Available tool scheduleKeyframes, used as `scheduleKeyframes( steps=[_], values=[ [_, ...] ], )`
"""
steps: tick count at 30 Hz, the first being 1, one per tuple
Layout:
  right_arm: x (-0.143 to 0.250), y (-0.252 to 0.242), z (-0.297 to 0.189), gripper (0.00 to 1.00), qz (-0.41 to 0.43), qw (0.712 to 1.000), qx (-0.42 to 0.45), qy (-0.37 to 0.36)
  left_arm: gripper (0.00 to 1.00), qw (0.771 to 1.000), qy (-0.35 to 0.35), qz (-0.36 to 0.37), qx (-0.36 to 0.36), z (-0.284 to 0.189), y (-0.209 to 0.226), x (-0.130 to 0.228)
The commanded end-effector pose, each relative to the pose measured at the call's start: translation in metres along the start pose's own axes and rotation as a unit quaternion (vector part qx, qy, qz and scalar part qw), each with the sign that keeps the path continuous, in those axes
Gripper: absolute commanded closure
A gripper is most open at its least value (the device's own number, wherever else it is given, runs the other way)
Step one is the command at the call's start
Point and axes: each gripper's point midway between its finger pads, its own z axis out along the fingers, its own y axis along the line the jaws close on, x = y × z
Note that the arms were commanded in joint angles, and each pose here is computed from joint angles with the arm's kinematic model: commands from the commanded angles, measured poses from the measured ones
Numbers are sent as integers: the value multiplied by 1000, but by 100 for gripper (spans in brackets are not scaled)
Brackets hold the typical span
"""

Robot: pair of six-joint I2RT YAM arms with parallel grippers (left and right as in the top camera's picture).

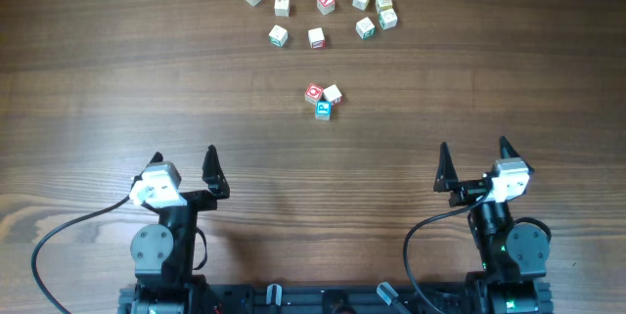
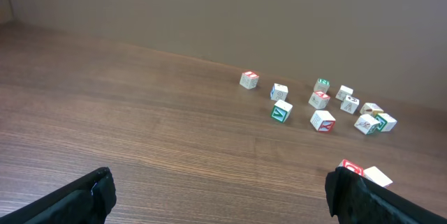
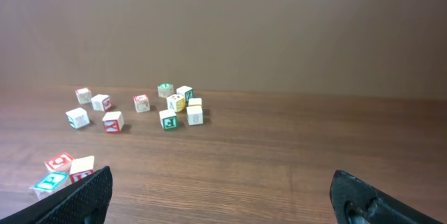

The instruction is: Form a circle

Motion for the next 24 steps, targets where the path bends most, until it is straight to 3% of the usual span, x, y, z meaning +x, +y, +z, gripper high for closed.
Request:
scheduleKeyframes(
  steps=[1, 24],
  values=[
    [-2, 4, -1, 0, -20, 1000, -10, -6, 0, 1000, -1, 11, 2, 0, 1, 2],
    [-2, 1, -1, 0, -20, 1000, -5, -5, 0, 1000, -1, 11, 2, 0, 1, 2]
  ],
)
